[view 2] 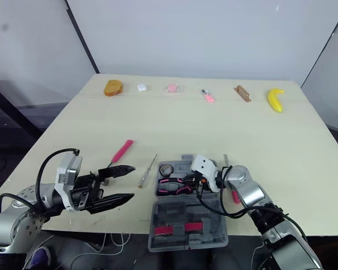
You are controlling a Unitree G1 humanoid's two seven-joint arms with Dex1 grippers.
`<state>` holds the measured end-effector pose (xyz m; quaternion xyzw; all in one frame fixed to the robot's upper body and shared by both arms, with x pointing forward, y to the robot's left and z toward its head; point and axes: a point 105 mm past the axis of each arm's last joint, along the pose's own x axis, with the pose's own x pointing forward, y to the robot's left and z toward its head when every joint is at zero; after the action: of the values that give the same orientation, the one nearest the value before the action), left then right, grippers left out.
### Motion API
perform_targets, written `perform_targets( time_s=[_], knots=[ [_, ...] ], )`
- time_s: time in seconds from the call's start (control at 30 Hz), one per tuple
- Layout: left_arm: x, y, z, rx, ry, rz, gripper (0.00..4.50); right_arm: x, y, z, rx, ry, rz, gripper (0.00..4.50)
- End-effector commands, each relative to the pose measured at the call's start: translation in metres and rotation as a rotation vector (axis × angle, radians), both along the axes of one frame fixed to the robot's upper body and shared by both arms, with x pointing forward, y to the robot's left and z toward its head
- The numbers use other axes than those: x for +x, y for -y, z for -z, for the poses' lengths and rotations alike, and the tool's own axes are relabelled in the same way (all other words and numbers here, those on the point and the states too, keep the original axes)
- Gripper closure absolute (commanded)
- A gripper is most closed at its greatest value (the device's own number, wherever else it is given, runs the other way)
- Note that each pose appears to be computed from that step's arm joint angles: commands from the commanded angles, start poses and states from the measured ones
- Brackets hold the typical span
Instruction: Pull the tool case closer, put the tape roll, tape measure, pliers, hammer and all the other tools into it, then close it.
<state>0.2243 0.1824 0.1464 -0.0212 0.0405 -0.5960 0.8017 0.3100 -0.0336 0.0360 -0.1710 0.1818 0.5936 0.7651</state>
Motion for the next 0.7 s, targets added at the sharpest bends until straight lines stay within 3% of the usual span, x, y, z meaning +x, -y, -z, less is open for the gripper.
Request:
perform_targets(
  time_s=[0.03, 0.17, 0.47, 0.53, 0.63, 0.7],
  knots=[
    [-0.002, 0.005, -0.011, 0.004, 0.030, 0.011, 0.00, -0.022, 0.039, 0.075, -0.299, -0.260, 0.105, 4.36],
    [-0.001, 0.010, -0.013, 0.009, 0.023, 0.001, 0.00, -0.039, 0.045, 0.089, -0.372, -0.379, 0.083, 4.36],
    [0.002, 0.011, -0.013, 0.016, 0.022, -0.016, 0.00, -0.039, 0.045, 0.090, -0.352, -0.391, 0.104, 4.36],
    [0.002, 0.012, -0.014, 0.016, 0.021, -0.019, 0.00, -0.027, 0.032, 0.077, -0.237, -0.323, 0.117, 4.36],
    [0.005, 0.012, -0.014, 0.021, 0.018, -0.036, 0.00, -0.005, 0.007, 0.014, 0.078, -0.117, 0.094, 4.36],
    [0.007, 0.012, -0.014, 0.034, 0.016, -0.057, 0.00, -0.003, 0.005, -0.019, 0.202, -0.037, 0.084, 4.36]
  ],
)
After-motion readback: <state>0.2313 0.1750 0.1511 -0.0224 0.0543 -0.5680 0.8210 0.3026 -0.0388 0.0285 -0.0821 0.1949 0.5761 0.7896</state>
